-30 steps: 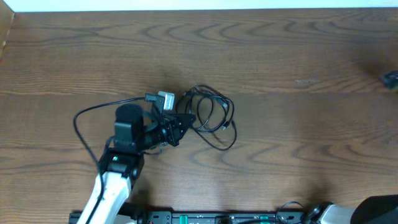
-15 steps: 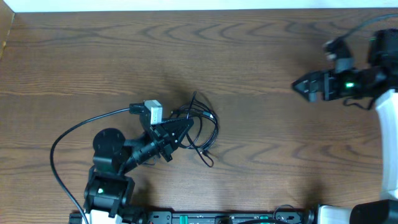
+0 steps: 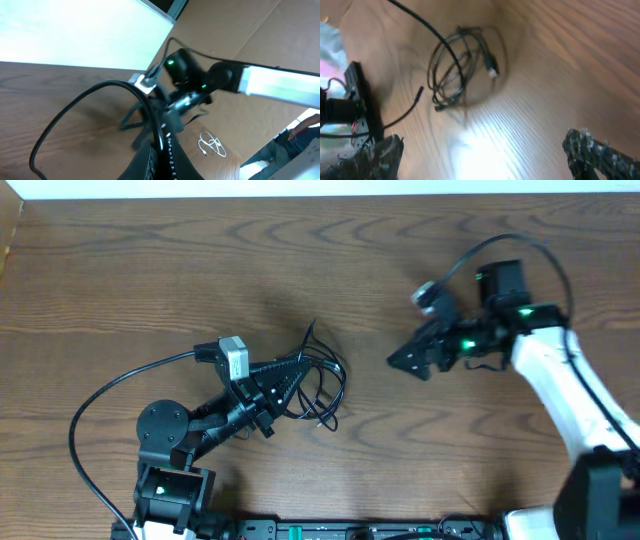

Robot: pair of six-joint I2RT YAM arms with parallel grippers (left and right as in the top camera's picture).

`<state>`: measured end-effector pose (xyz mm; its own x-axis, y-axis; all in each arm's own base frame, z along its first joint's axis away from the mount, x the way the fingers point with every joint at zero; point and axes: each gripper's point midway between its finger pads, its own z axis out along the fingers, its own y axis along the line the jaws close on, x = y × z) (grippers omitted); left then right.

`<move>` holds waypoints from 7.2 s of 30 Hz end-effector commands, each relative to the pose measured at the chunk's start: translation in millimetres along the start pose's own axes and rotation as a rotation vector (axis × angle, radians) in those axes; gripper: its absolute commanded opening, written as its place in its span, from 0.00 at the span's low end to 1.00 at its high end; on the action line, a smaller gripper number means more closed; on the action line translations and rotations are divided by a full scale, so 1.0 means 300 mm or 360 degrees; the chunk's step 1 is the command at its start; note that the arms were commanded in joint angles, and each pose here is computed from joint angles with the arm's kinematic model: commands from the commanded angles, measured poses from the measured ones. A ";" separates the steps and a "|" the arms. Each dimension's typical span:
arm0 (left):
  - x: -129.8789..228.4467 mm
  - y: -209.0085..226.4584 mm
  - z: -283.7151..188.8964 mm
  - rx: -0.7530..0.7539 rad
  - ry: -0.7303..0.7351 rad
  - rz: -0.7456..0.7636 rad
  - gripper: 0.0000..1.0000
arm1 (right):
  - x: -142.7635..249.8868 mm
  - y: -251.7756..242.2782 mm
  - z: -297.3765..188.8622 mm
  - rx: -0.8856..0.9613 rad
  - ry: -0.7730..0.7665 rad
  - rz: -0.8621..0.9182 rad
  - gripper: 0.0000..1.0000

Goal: Untangle cables

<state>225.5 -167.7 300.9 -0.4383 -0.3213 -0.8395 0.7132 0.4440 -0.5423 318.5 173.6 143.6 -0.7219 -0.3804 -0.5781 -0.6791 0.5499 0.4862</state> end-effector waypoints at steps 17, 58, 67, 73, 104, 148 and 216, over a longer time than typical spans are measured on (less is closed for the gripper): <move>-0.038 -0.039 -0.004 0.0052 -0.0053 0.0028 0.08 | -0.079 0.183 0.462 -0.0483 -0.0104 -0.0439 0.30; 0.249 0.270 0.081 -0.0245 0.0438 -0.0295 0.22 | -0.389 -0.125 -0.438 0.1730 -0.0005 0.0415 0.01; 0.325 0.293 0.147 -0.0172 0.0546 -0.0228 0.22 | -0.508 0.028 -0.685 0.1806 -0.0273 0.0376 0.01; 0.340 0.257 0.224 -0.0032 0.0532 -0.0122 0.26 | -0.542 0.124 -0.837 0.1853 -0.0457 0.0358 0.01; 0.683 0.161 0.358 0.0088 0.0881 -0.0074 0.34 | -0.465 0.176 -0.868 0.1760 -0.0363 0.0404 0.01; 0.692 0.168 0.353 0.0077 0.0895 -0.0054 0.34 | 0.071 -0.602 -1.512 0.2406 -0.0612 0.1805 0.01; 0.686 0.192 0.358 0.0040 0.0872 0.0061 0.34 | 0.777 -1.122 -1.331 0.2224 0.0061 0.2558 0.99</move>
<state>232.2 -295.9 97.6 -0.6474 0.1778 -0.7412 0.7291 0.4278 -0.5342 309.9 -405.9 82.3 -0.4169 0.8881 -0.1938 0.8847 0.3476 -0.3105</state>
